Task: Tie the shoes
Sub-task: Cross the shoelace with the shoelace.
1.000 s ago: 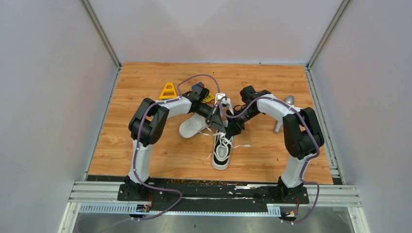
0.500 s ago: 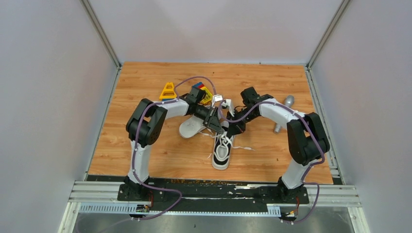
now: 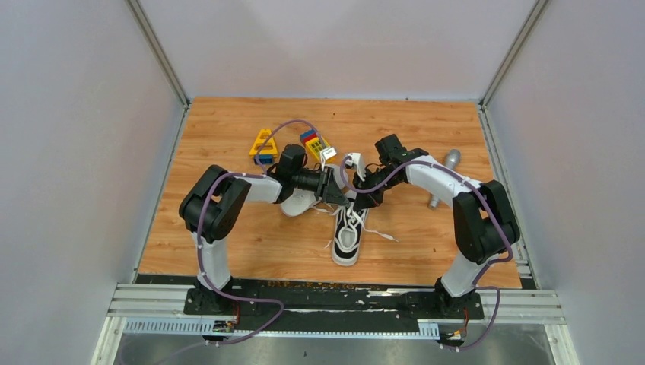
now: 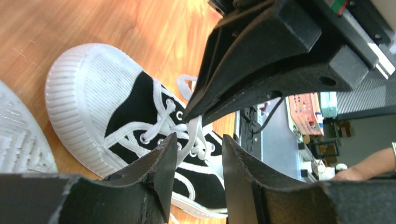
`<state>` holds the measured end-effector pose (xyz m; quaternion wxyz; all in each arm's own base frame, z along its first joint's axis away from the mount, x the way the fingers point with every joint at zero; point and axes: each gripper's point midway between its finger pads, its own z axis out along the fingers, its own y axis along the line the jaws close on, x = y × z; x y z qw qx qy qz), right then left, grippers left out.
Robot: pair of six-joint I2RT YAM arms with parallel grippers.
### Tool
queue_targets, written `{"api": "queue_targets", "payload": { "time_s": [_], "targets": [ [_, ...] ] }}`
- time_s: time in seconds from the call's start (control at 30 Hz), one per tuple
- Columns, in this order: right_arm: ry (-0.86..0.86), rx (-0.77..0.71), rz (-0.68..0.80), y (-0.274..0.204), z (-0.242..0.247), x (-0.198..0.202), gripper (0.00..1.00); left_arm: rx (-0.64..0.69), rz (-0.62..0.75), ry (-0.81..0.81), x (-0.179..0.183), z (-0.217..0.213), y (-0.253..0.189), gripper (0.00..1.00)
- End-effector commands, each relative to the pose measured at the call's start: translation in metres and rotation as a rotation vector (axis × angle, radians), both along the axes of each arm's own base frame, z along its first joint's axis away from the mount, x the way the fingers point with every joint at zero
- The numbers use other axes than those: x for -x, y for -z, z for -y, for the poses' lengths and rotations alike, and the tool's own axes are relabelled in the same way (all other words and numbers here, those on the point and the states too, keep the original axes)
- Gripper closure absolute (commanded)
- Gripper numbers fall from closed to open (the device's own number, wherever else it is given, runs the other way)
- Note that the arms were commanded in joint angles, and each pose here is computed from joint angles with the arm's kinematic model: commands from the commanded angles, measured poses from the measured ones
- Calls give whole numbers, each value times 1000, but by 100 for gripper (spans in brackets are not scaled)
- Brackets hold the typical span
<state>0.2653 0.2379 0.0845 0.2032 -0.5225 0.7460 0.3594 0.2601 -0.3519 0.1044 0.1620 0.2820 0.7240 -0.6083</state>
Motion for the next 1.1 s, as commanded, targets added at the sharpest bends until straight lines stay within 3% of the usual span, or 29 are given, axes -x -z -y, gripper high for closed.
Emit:
{"api": "queue_targets", "payload": {
  "time_s": [0.0,0.2,0.47,0.7,0.87,1.07],
  "targets": [
    [17,-17,43,-11,-3,-4,100,80,105,-76,-23,10,-23,52],
    [30,0,35,-9,-3,-4,100,87,111,-24,-11,19,-28,51],
    [43,0,24,-10,-3,-5,100,-18,145,-15,-4,20,-6,51],
    [80,2,-16,-11,-5,-6,100,-4,133,0,1,19,-4,61],
    [94,6,-16,-13,-4,-7,100,-11,138,-17,1,17,-3,55],
    [110,16,-20,-12,-4,-9,100,7,133,2,7,17,-2,57]
  ]
}}
